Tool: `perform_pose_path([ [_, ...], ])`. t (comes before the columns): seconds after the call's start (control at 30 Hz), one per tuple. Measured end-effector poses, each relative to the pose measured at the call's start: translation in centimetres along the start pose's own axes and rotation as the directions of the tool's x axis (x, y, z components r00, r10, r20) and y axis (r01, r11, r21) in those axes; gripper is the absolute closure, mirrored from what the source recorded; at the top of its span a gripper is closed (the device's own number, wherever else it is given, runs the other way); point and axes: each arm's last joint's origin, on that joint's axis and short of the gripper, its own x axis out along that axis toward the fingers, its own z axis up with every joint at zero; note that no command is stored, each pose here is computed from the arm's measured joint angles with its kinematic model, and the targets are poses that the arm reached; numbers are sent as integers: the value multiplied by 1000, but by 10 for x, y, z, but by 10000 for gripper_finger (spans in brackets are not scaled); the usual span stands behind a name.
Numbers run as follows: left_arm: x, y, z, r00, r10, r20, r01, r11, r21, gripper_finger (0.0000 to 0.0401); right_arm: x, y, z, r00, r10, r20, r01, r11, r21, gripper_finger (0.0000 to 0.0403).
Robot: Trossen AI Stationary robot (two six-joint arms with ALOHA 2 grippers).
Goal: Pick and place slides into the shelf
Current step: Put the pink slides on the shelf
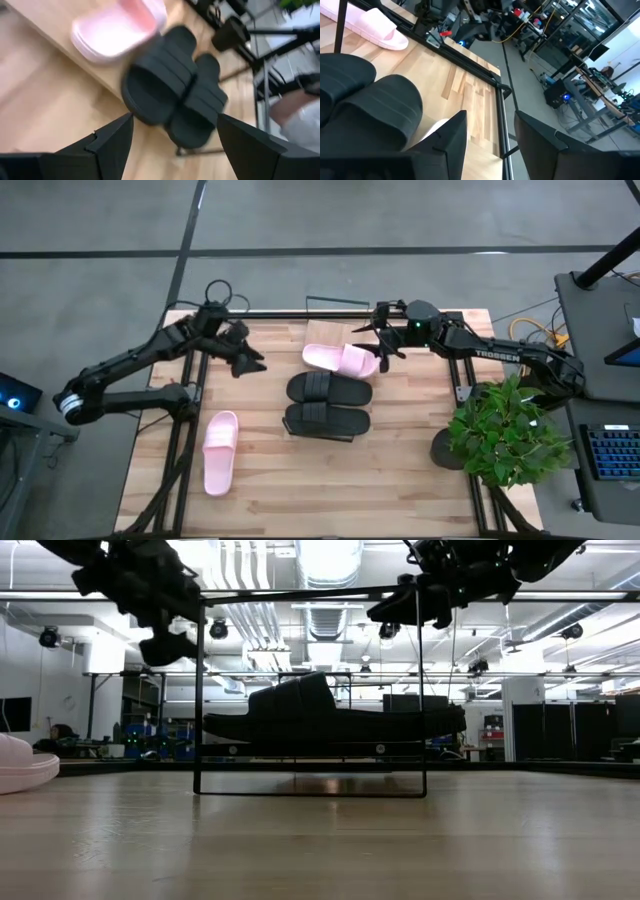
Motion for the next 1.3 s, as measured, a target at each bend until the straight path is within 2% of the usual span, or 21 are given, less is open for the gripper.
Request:
perform_pose_path([
  [0.17, 6, -15, -9, 989, -38, -141, 42, 999, 24, 129, 0, 0, 0, 1000, 0, 0, 0, 1000, 1, 249],
  [0.3, 13, -25, -24, 955, -61, -290, 66, 998, 8, 129, 0, 0, 0, 1000, 0, -1, 0, 1000, 5, 254],
  [0.37, 18, -30, -33, 925, -46, -376, 36, 999, -35, 129, 0, 0, 0, 1000, 0, -1, 0, 1000, 5, 255],
  [0.57, 29, -37, -56, 798, -3, -603, -101, 985, -139, 129, 0, 0, 0, 1000, 3, -3, -3, 1000, 10, 256],
  [0.9, 60, -28, -76, 665, 36, -746, -140, 987, -78, 129, 0, 3, -3, 999, 27, -29, -26, 999, 23, 266],
  [1.1, 64, -16, -95, 512, 48, -858, -228, 970, -82, 129, 0, 5, -6, 997, 51, -55, -49, 998, 36, 269],
  [1.3, 74, -10, -100, 468, 49, -882, -215, 975, -60, 130, 0, 7, -7, 996, 64, -69, -61, 997, 44, 273],
])
